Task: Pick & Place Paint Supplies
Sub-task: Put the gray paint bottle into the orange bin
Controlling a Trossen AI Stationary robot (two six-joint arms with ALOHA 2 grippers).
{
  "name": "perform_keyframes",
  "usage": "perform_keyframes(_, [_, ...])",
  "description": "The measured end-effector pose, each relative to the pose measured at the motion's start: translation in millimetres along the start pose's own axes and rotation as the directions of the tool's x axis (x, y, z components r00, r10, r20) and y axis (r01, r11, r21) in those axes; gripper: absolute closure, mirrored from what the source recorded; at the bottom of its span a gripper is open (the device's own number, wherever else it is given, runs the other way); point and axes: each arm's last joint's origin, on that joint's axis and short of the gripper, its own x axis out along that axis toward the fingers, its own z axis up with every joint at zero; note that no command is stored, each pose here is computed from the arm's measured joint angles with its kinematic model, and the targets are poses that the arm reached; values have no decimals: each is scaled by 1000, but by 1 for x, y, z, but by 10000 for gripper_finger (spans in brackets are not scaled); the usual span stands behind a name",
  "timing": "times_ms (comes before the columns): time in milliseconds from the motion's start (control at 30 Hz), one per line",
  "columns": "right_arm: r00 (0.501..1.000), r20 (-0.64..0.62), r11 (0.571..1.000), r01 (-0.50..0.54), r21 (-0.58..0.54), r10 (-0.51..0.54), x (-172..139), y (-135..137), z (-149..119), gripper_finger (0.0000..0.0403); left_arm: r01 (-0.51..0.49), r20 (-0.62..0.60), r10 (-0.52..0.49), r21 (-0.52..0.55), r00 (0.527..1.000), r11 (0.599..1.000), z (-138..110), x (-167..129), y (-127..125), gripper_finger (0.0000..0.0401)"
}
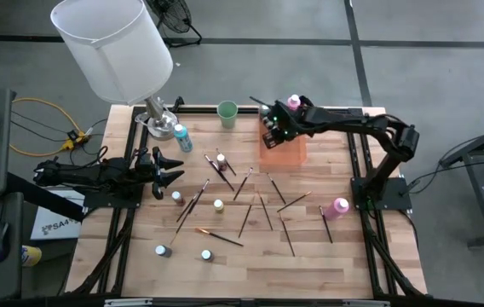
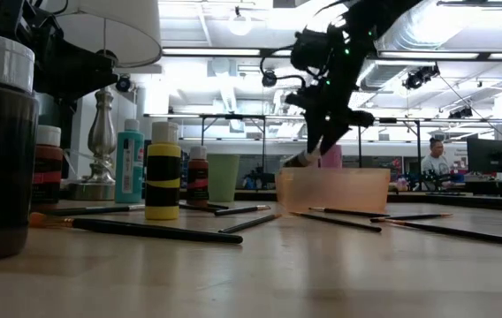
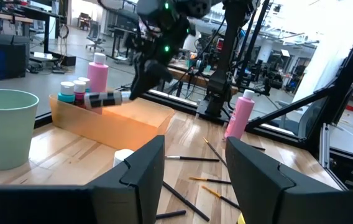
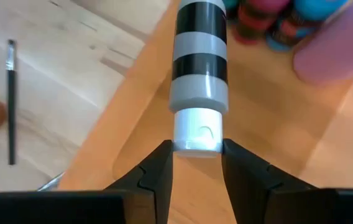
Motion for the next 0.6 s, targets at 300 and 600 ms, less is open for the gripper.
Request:
perform_keyframes(300, [992, -126, 999, -23, 22, 25, -40, -3, 24, 287, 0, 0, 0, 0, 1000, 1000, 0, 0, 0, 233])
perform_keyframes(600, [959, -283, 998, -23, -60, 5, -57, 5, 47, 287, 0, 0, 0, 0, 1000, 1000, 0, 0, 0, 233])
